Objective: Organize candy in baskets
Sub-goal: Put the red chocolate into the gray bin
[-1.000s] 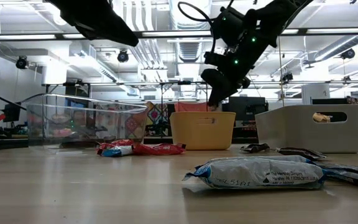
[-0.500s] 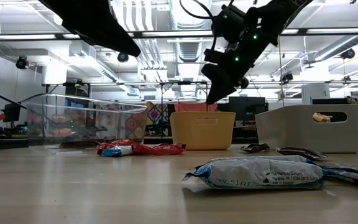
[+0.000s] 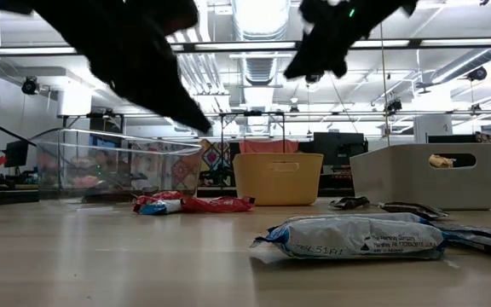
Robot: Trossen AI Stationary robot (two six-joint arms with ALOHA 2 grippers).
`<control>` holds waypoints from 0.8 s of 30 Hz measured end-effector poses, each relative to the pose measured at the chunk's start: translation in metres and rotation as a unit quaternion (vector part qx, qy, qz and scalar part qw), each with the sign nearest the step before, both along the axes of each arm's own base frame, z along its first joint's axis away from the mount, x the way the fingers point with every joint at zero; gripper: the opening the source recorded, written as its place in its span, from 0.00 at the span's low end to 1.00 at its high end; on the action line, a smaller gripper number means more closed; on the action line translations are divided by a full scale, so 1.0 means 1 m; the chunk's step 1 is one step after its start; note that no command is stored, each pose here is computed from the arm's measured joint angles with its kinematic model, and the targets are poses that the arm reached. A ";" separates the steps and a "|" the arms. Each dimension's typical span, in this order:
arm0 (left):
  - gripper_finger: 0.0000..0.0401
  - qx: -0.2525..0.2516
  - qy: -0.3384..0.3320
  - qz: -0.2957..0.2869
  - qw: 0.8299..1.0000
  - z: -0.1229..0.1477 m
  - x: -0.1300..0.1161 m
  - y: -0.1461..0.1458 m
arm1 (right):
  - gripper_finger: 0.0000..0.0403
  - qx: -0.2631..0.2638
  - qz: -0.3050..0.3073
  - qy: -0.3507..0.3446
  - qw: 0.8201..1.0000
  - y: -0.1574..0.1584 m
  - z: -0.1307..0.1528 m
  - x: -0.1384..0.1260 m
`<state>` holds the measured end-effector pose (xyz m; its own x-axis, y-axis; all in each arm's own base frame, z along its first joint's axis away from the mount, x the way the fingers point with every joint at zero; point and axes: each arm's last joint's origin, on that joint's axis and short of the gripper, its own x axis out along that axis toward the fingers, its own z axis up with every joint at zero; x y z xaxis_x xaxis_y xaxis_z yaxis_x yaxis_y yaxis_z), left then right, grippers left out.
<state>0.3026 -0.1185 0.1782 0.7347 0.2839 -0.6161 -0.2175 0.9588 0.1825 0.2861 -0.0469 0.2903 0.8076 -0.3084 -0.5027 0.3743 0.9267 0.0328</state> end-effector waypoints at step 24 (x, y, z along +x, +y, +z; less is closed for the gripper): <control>0.47 0.061 0.071 0.051 0.994 -0.051 0.023 0.030 | 0.12 0.013 0.104 -0.020 0.994 0.108 0.024 -0.036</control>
<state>0.3256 -0.0881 0.1273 0.6070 0.4312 -0.6676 -0.2755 0.9021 0.3322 0.2497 0.0607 0.3138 0.8725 -0.1192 -0.4739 0.1720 0.9826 0.0695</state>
